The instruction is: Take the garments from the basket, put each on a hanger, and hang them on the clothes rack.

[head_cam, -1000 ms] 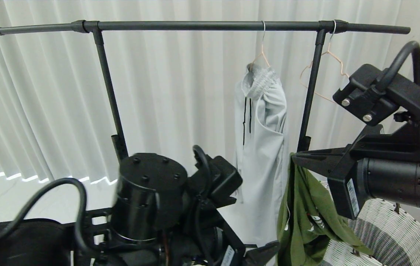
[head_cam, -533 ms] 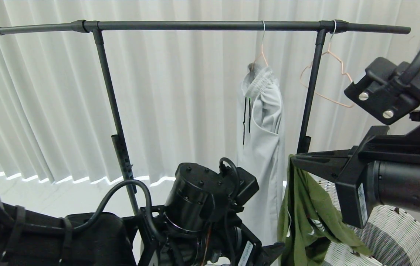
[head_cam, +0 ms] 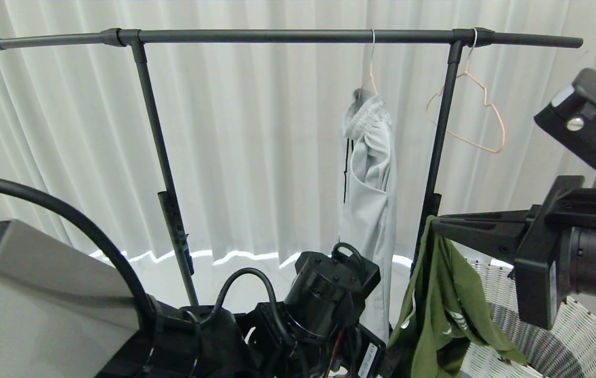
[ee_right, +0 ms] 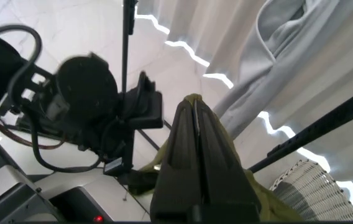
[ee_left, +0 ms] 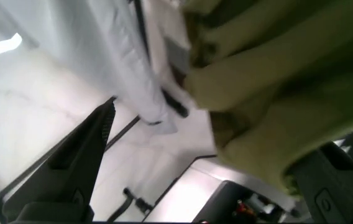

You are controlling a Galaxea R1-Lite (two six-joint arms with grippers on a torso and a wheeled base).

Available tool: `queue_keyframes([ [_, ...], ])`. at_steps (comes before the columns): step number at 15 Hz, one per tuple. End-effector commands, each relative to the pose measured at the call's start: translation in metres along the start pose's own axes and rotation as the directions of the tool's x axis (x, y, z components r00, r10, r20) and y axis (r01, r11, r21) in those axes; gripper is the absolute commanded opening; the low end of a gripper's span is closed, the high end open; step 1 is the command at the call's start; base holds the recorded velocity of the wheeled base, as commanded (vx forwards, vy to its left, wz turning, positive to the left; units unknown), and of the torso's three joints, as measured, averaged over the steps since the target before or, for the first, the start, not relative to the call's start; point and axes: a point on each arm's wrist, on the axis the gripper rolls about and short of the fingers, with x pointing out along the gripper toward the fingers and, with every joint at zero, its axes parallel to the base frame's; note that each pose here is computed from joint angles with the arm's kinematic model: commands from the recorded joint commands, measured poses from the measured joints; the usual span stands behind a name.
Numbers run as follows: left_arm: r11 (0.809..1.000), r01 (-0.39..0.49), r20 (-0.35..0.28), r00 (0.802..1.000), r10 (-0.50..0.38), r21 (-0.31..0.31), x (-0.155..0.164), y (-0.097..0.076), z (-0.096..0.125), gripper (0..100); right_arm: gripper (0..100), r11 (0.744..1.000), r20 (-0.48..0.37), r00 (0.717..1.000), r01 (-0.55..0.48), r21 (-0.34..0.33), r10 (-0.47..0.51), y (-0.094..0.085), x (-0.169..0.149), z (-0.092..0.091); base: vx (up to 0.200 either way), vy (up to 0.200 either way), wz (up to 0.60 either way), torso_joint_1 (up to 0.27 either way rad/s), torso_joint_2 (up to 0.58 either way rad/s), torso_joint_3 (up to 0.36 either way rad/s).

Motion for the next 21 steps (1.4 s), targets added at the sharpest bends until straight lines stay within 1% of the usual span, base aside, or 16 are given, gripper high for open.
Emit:
queue_keyframes([
  [1, 1.0, -0.007, -0.065, 0.998, 0.007, 0.004, 0.008, 0.0, -0.017, 100, 0, 1.0, 0.011, 1.0, 0.001, 0.004, -0.001, -0.002, -0.005, 0.0, 0.0, 0.0, 0.0, 0.0, 0.0, 0.0],
  [5, 1.0, -0.01, -0.092, 0.996, 0.011, 0.008, -0.008, 0.001, -0.029, 100, 0, 1.0, -0.005, 1.0, 0.004, 0.0, -0.004, -0.003, -0.007, -0.008, 0.0, 0.0, 0.0, 0.0, 0.0, 0.0],
  [6, 1.0, -0.009, -0.092, 0.996, 0.009, 0.007, -0.014, 0.001, -0.03, 0, 0, 1.0, -0.012, 1.0, 0.004, -0.003, -0.004, -0.003, -0.007, -0.01, 0.0, 0.0, 0.0, 0.0, 0.0, 0.0],
  [8, 1.0, -0.016, -0.092, 0.996, 0.017, 0.012, -0.019, 0.0, -0.032, 0, 0, 1.0, -0.02, 1.0, 0.004, -0.005, -0.004, -0.003, -0.006, -0.012, 0.0, 0.0, 0.0, 0.0, 0.0, 0.0],
  [10, 0.996, -0.083, -0.073, 0.994, 0.085, 0.026, -0.031, -0.002, -0.033, 0, 0, 1.0, -0.036, 0.999, 0.005, -0.009, -0.006, -0.002, -0.003, -0.017, 0.0, 0.0, 0.0, 0.0, 0.0, 0.0],
  [11, 0.995, -0.099, -0.053, 0.993, 0.101, 0.032, -0.042, -0.004, -0.033, 0, 0, 1.0, -0.042, 0.999, 0.008, -0.01, -0.009, -0.002, -0.002, -0.019, 0.0, 0.0, 0.0, 0.0, 0.0, 0.0],
  [12, 0.993, -0.111, -0.021, 0.994, 0.111, 0.031, -0.058, -0.003, -0.031, 0, 0, 1.0, -0.052, 0.999, 0.014, -0.014, -0.015, -0.002, -0.001, -0.022, 0.0, 0.0, 0.0, 0.0, 0.0, 0.0],
  [13, 0.992, -0.128, 0.044, 0.991, 0.127, 0.019, -0.078, -0.001, -0.02, 0, 0, 1.0, -0.057, 0.998, 0.014, -0.015, -0.015, -0.002, 0.0, -0.023, 0.0, 0.0, 0.0, 0.0, 0.0, 0.0],
  [14, 0.987, -0.16, 0.084, 0.984, 0.16, -0.003, -0.1, 0.005, -0.011, 0, 0, 1.0, -0.06, 0.998, 0.014, -0.016, -0.015, -0.002, 0.0, -0.024, 0.0, 0.0, 0.0, 0.0, 0.0, 0.0],
  [15, 0.98, -0.199, 0.118, 0.972, 0.201, -0.03, -0.13, 0.012, 0.002, 0, 0, 1.0, -0.045, 0.999, 0.014, -0.013, -0.015, -0.002, 0.001, -0.023, 0.0, 0.0, 0.0, 0.0, 0.0, 0.0],
  [16, 0.971, -0.233, 0.132, 0.962, 0.238, -0.053, -0.163, 0.017, 0.015, 0, 0, 1.0, -0.027, 0.999, 0.022, -0.006, -0.022, -0.003, 0.002, -0.021, 0.0, 0.0, 0.0, 0.0, 0.0, 0.0],
  [17, 0.966, -0.248, 0.141, 0.957, 0.255, -0.067, -0.182, 0.02, 0.023, 0, 0, 1.0, -0.017, 0.999, 0.03, -0.003, -0.03, -0.005, 0.003, -0.02, 0.0, 0.0, 0.0, 0.0, 0.0, 0.0],
  [18, 0.956, -0.278, 0.164, 0.943, 0.29, -0.093, -0.219, 0.023, 0.04, 0, 0, 0.999, 0.012, 0.999, 0.052, 0.01, -0.052, -0.01, 0.003, -0.015, 0.0, 0.0, 0.0, 0.0, 0.0, 0.0],
  [19, 0.942, -0.315, 0.181, 0.926, 0.332, -0.113, -0.24, 0.025, 0.052, 0, 0, 0.997, 0.031, 0.996, 0.078, 0.011, -0.078, -0.016, 0.003, -0.01, 0.0, 0.0, 0.0, 0.0, 0.0, 0.0],
  [20, 0.926, -0.355, 0.199, 0.906, 0.375, -0.128, -0.255, 0.025, 0.061, 0, 0, 0.994, 0.05, 0.993, 0.107, 0.005, -0.107, -0.023, 0.002, -0.004, 0.0, 0.0, 0.0, 0.0, 0.0, 0.0],
  [21, 0.913, -0.384, 0.219, 0.887, 0.406, -0.137, -0.264, 0.024, 0.068, 0, 0, 0.991, 0.069, 0.988, 0.136, 0.003, -0.136, -0.03, 0.0, 0.002, 0.0, 0.0, 0.0, 0.0, 0.0, 0.0],
])
